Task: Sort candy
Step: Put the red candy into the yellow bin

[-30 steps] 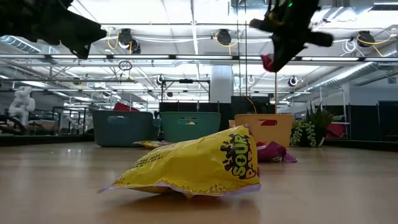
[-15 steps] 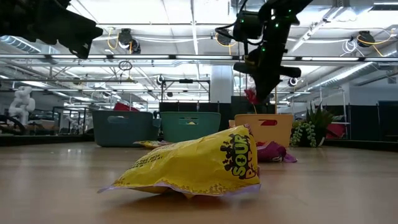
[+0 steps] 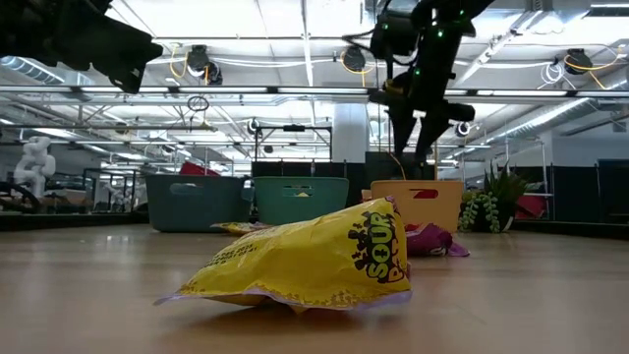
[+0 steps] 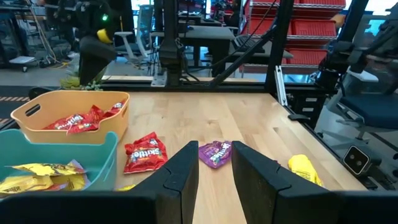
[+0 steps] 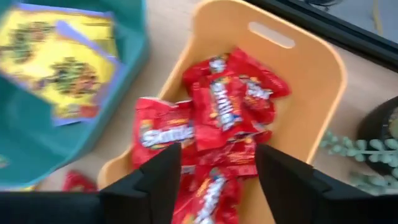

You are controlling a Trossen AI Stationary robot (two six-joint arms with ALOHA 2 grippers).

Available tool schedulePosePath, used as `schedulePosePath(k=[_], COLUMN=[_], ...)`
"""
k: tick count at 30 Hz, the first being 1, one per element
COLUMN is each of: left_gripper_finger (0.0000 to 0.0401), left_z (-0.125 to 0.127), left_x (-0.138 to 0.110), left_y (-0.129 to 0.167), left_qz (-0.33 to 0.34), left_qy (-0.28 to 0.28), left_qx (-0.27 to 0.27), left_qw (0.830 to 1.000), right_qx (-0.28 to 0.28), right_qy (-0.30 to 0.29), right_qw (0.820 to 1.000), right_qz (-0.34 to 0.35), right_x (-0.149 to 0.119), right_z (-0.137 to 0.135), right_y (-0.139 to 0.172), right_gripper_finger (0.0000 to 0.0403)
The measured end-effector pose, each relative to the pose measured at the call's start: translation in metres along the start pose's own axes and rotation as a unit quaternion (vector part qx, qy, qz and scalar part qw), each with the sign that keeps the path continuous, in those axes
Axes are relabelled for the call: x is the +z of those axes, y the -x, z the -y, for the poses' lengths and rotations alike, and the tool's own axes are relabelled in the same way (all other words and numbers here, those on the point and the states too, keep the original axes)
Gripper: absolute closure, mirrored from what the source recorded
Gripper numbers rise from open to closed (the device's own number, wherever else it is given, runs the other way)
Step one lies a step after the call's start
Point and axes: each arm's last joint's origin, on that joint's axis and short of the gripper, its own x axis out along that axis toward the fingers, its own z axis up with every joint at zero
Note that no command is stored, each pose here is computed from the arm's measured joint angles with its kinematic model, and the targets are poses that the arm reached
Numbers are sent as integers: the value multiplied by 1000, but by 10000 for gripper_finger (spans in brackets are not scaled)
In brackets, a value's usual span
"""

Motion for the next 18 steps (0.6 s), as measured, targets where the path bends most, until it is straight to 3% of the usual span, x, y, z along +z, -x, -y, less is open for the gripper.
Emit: schedulePosePath(k=[5, 18], left_gripper_finger=[296, 296], left_z=[0, 0], left_x=[0, 0], left_y=[0, 0], left_qz=[0, -1], left_qy=[0, -5], left_qx=[0, 4], left_qw=[1000, 1000], right_qx=[46, 148], right_qy=[0, -22], right_qw=[999, 987], right_qz=[18, 56], right_x=[-11, -62], right_z=[-13, -70], right_y=[22, 55], right_gripper_finger=[192, 190])
